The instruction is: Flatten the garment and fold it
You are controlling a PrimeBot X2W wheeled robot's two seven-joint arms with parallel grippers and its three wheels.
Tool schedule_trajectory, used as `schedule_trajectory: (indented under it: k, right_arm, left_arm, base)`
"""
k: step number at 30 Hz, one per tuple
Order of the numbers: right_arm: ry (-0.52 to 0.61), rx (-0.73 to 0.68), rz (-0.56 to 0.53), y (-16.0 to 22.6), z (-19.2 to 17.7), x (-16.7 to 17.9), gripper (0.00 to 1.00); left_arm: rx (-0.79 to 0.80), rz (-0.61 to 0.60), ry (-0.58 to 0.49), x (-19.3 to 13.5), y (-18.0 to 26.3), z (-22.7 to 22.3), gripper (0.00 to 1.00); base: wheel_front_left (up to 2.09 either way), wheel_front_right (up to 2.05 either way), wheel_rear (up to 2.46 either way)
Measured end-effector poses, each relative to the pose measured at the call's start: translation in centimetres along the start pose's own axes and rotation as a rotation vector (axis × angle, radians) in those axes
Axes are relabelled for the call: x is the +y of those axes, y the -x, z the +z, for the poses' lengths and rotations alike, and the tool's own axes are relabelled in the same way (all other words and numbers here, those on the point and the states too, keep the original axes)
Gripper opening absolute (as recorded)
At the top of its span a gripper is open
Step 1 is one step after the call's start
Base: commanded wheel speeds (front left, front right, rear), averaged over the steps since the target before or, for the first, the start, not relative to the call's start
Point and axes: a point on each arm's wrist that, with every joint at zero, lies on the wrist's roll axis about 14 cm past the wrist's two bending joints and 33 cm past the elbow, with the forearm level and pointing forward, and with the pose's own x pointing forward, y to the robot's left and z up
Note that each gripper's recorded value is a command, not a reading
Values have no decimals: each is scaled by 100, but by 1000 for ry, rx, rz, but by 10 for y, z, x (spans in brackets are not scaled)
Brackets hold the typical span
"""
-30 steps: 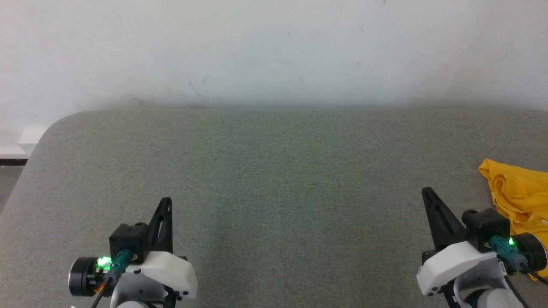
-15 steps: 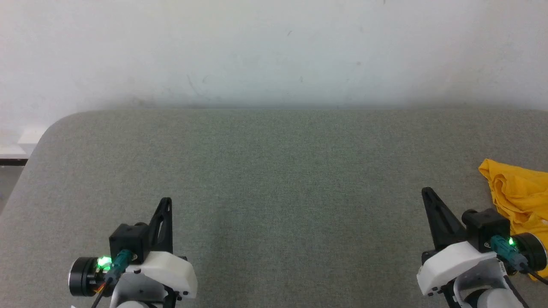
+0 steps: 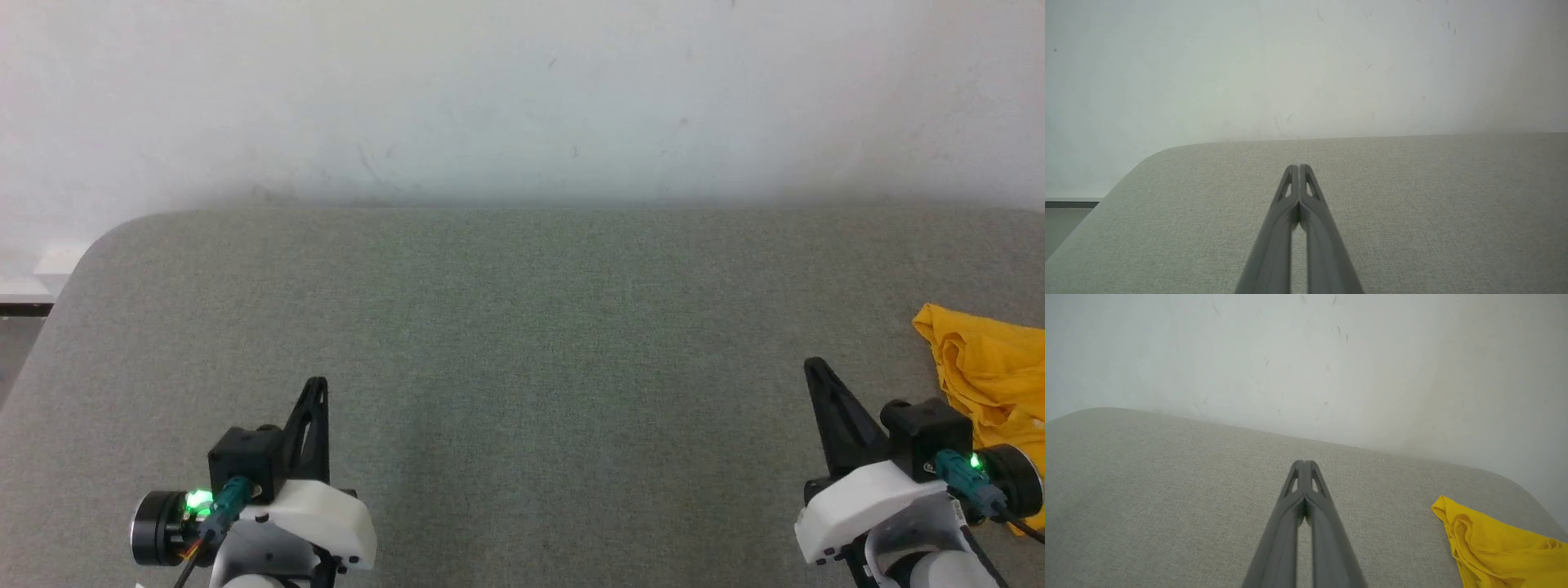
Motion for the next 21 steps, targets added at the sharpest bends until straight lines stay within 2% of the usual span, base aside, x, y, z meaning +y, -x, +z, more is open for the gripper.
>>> schedule_trajectory:
  k: [21]
  right_arm:
    - [0,0,0,0,0,0,0]
  left_arm:
    - [0,0,0,0,0,0,0]
  base:
    - [0,0,0]
